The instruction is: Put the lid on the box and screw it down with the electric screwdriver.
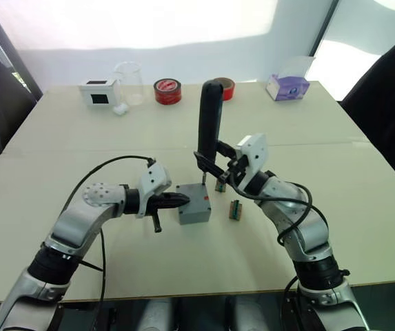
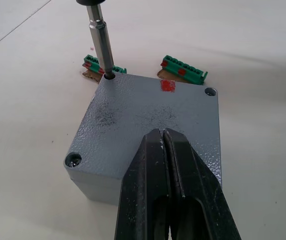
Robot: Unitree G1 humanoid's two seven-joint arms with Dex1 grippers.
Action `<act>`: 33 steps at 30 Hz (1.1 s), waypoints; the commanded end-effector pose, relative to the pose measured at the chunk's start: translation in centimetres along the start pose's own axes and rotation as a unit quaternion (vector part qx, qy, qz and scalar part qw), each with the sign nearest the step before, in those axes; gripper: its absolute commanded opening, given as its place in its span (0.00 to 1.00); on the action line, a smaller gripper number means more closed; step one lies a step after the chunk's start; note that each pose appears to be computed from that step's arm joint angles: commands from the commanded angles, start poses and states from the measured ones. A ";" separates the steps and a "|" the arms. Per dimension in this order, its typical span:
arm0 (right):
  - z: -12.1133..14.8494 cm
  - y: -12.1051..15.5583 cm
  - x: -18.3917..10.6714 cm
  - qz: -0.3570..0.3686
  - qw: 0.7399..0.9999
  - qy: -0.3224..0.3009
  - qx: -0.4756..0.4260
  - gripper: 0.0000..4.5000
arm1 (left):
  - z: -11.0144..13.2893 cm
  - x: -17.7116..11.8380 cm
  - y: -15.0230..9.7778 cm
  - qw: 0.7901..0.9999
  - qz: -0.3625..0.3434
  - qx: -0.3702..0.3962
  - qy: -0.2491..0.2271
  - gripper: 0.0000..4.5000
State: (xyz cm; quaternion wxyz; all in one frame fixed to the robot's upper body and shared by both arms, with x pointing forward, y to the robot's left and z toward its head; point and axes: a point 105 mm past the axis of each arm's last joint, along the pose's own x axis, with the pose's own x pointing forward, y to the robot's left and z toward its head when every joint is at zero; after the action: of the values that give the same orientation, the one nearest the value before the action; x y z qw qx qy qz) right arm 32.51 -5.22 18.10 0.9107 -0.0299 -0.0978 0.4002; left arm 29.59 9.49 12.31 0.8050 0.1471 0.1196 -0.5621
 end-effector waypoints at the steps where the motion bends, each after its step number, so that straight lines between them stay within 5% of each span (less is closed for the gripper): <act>1: -5.9 0.2 -1.3 -0.005 0.993 0.109 0.049 0.41 | -0.7 0.2 -0.4 1.000 -0.003 -0.005 0.015 0.00; 33: -5.7 -0.4 -1.6 0.000 0.993 0.115 0.029 0.41 | -0.6 0.4 -0.2 1.000 -0.005 -0.002 0.015 0.00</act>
State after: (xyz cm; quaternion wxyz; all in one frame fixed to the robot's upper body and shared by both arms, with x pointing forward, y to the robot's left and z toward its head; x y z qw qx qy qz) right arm 32.40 -5.24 17.73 0.9063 -0.0364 -0.0917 0.4110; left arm 29.52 9.31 12.06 0.8029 0.1486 0.1246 -0.5637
